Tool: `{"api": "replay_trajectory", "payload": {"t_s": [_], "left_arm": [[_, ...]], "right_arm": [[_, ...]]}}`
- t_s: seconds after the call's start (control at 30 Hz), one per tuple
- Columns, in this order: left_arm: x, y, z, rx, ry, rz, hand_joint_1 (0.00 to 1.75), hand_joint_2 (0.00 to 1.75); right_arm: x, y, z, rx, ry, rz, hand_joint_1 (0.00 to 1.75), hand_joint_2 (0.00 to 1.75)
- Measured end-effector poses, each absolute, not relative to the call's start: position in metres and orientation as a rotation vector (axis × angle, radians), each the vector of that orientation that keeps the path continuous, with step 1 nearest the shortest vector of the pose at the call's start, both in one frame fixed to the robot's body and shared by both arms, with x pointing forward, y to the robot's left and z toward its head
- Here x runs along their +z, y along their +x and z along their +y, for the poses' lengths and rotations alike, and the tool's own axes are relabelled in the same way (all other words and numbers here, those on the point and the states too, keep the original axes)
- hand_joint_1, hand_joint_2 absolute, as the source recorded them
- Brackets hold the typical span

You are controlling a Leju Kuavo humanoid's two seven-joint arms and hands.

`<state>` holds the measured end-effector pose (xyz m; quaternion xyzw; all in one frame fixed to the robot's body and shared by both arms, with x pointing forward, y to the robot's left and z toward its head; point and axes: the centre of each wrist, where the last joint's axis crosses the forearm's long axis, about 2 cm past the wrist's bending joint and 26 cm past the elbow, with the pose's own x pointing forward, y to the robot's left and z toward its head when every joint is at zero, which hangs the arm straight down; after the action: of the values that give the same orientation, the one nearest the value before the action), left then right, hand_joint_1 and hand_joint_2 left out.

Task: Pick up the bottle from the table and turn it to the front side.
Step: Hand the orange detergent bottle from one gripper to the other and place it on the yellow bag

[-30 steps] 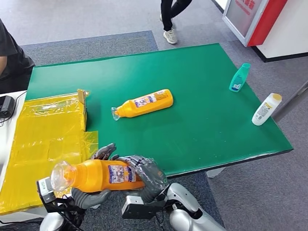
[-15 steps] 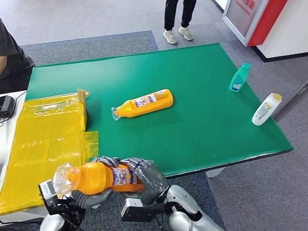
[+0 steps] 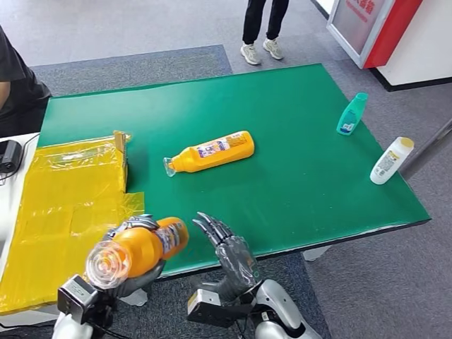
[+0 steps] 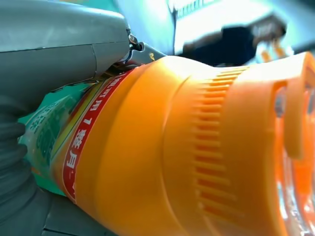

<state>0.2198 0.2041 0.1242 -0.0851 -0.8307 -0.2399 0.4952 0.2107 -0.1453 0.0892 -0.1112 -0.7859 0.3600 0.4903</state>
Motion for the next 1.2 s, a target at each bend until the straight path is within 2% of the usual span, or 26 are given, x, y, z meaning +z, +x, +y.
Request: {"api": "replay_trajectory", "payload": {"t_s": [0.3, 0.53, 0.73, 0.93, 1.2], "left_arm": [[0.154, 0.230, 0.261, -0.719, 0.617, -1.998, 1.75, 1.75], [0.159, 0.232, 0.286, -0.802, 0.904, -1.882, 1.75, 1.75], [0.157, 0.248, 0.307, -0.976, 1.235, -1.599, 1.75, 1.75], [0.137, 0.272, 0.320, -1.070, 1.320, -1.368, 1.75, 1.75], [0.127, 0.292, 0.315, -1.125, 1.334, -1.242, 1.75, 1.75]], "right_arm": [[0.085, 0.172, -0.176, 0.726, -0.334, -1.827, 0.00, 1.75], [0.084, 0.158, -0.188, 0.679, -0.340, -1.790, 0.00, 1.75], [0.082, 0.151, -0.192, 0.650, -0.300, -1.752, 0.00, 1.75], [0.079, 0.151, -0.193, 0.649, -0.262, -1.730, 0.00, 1.75], [0.074, 0.150, -0.192, 0.651, -0.236, -1.709, 0.00, 1.75]]}}
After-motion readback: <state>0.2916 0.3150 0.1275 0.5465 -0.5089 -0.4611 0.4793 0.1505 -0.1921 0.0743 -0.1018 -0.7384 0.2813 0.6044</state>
